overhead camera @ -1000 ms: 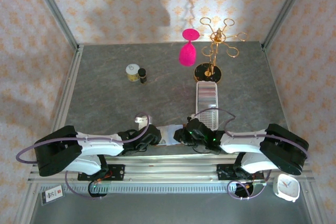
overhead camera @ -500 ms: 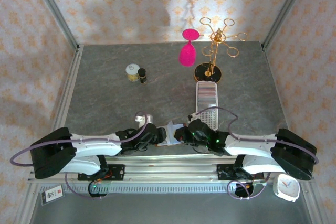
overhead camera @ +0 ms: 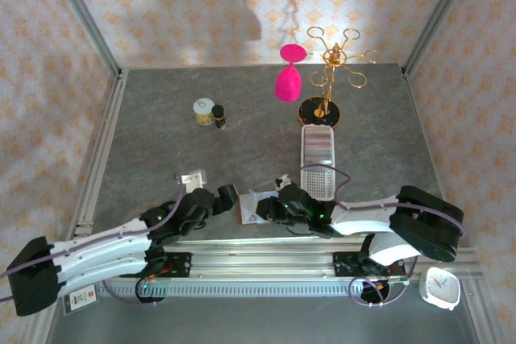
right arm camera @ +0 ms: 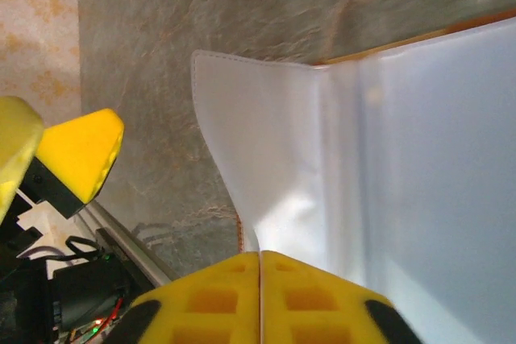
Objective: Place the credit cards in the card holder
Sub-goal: Flip over the card slot in the card holder.
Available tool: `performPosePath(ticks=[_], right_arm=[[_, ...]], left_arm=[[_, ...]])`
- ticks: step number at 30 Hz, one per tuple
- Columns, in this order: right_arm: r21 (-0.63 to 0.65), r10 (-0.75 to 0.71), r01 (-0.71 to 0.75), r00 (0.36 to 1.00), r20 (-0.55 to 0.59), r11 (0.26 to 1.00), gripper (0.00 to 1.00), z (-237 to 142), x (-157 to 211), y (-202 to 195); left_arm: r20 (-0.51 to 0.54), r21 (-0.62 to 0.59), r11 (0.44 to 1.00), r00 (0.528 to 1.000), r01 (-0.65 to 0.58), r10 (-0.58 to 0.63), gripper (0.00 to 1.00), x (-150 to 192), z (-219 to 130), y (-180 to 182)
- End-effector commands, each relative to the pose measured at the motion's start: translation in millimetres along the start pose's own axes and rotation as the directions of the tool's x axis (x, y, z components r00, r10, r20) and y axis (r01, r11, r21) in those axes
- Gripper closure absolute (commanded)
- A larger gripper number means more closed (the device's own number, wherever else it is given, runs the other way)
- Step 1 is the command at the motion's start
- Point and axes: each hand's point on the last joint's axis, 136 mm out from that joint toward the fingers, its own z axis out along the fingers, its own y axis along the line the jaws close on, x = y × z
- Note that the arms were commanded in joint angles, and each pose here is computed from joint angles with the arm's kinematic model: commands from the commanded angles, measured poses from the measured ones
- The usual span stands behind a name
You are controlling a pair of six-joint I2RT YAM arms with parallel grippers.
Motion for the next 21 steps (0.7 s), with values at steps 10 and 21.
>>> performPosePath(ticks=[10,21], right_arm=[[-0.155,-0.175,0.196,0.975,0.136,0.968,0.42,-6,-27,73],[0.103,-0.615,0.673,0.587,0.527,0.732,0.41,-111,-93,120]], left_arm=[[0.125,0.019,0.999,0.992,0.029,-0.031,0.01,-27,-22,15],[0.142,0.024,1.0,0.99,-0.009,0.005,0.01,-39,-26,1]])
